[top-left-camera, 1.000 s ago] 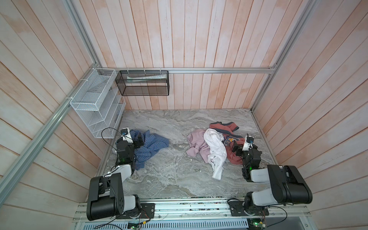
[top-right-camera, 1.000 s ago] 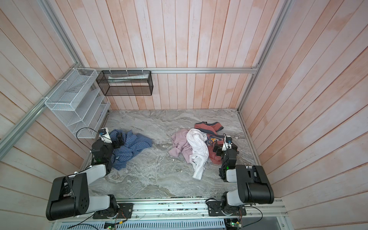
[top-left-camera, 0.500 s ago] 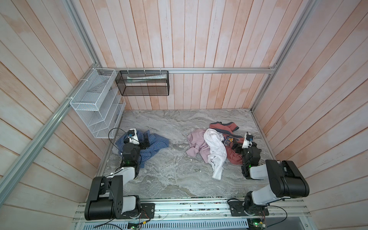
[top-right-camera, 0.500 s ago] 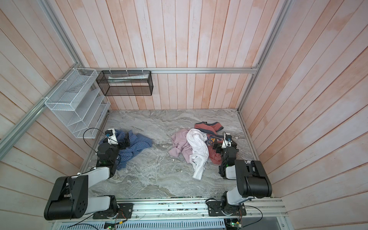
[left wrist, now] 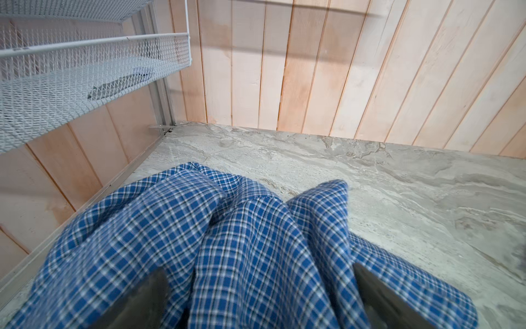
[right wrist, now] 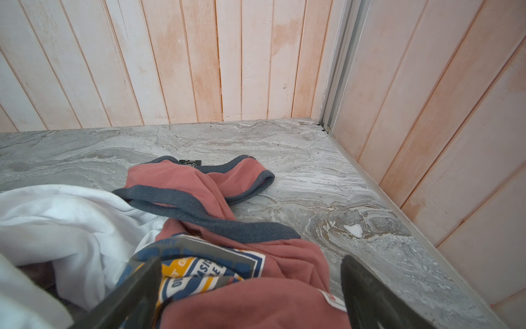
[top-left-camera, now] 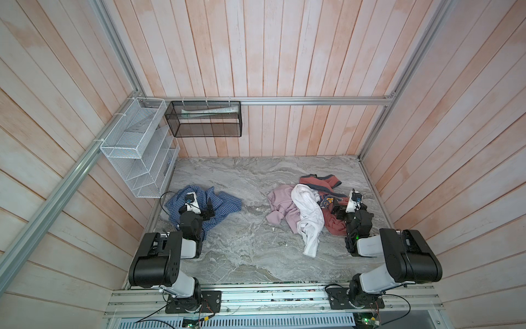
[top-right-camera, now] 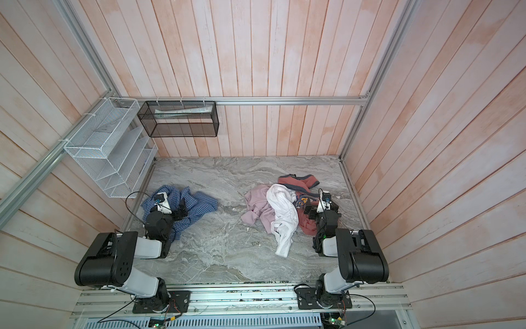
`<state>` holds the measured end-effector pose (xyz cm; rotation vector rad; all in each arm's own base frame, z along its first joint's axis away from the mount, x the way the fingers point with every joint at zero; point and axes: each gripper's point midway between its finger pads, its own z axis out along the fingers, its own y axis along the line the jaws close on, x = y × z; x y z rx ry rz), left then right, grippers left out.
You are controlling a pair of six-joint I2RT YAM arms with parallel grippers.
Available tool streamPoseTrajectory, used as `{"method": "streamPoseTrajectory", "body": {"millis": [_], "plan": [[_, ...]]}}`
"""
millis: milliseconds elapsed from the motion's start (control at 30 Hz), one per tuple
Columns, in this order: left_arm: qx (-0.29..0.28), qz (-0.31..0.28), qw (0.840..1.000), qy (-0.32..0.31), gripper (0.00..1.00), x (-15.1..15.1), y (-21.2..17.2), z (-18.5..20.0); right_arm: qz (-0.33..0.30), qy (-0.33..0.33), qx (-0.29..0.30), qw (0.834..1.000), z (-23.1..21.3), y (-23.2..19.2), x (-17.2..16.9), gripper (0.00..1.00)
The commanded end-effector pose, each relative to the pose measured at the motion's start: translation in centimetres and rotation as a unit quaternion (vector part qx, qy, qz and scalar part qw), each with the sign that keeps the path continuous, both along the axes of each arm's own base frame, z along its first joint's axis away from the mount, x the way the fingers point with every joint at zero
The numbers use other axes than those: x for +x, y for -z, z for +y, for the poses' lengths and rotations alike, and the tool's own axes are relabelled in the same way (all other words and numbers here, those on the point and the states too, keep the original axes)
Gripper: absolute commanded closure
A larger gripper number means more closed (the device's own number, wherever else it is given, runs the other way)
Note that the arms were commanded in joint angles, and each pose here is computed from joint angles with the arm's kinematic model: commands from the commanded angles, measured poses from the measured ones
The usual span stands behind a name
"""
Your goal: Pick out a specific cloth from the pile
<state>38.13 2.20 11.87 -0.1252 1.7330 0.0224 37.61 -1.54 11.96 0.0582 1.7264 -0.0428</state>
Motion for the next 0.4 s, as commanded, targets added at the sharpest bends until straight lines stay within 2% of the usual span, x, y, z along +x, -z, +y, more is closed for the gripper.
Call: {"method": "streamPoseTrajectory", "body": {"millis": [0, 33, 100, 367], "plan": [[0.026, -0.023, 0.999, 0.020, 0.00, 0.2, -1.2, -1.2, -0.006, -0.002, 0.003, 1.000, 0.0, -0.5, 0.2, 0.02], [0.036, -0.017, 0.998, 0.050, 0.00, 0.5, -1.1, -2.3, -0.006, -0.002, 0.003, 1.000, -0.1, -0.5, 0.2, 0.02], [0.027, -0.006, 0.998, 0.063, 0.00, 0.8, -0.8, -2.4, -0.006, -0.001, 0.003, 1.000, -0.1, -0.5, 0.2, 0.02], [0.029, -0.007, 0.998, 0.057, 0.00, 0.9, -0.9, -2.2, -0.006, -0.002, 0.003, 1.000, 0.0, -0.5, 0.2, 0.02]]}}
